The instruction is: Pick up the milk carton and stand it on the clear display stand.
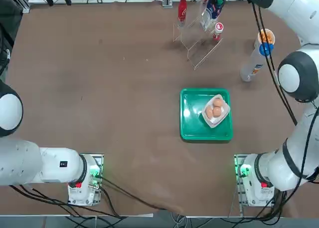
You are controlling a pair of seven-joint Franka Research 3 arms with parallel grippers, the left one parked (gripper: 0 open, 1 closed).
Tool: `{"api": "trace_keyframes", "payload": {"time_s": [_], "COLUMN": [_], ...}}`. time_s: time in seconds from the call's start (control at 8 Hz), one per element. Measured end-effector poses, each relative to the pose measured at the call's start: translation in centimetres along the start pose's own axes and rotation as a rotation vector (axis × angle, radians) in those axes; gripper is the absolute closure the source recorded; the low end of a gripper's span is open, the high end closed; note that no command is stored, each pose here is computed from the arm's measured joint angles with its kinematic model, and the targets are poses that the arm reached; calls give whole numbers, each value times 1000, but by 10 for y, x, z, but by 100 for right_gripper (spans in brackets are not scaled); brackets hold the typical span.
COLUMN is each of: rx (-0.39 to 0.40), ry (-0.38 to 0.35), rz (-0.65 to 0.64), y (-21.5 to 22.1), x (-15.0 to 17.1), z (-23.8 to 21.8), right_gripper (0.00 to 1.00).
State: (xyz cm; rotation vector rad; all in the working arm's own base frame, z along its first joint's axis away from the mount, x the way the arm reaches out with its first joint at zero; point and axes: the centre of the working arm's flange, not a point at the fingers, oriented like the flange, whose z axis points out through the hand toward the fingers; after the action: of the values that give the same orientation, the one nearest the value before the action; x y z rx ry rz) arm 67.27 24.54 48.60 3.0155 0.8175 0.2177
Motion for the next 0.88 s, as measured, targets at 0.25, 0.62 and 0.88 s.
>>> {"api": "trace_keyframes", "payload": {"time_s": [0.25, 0.62, 0.88], "rx": [6, 2, -2], "ry": [-18, 11, 35], "rz": [-16, -23, -24], "y": [-9, -14, -14], "x": [4, 11, 16], "z": [17, 31, 38], "right_gripper": [55, 52, 52]}}
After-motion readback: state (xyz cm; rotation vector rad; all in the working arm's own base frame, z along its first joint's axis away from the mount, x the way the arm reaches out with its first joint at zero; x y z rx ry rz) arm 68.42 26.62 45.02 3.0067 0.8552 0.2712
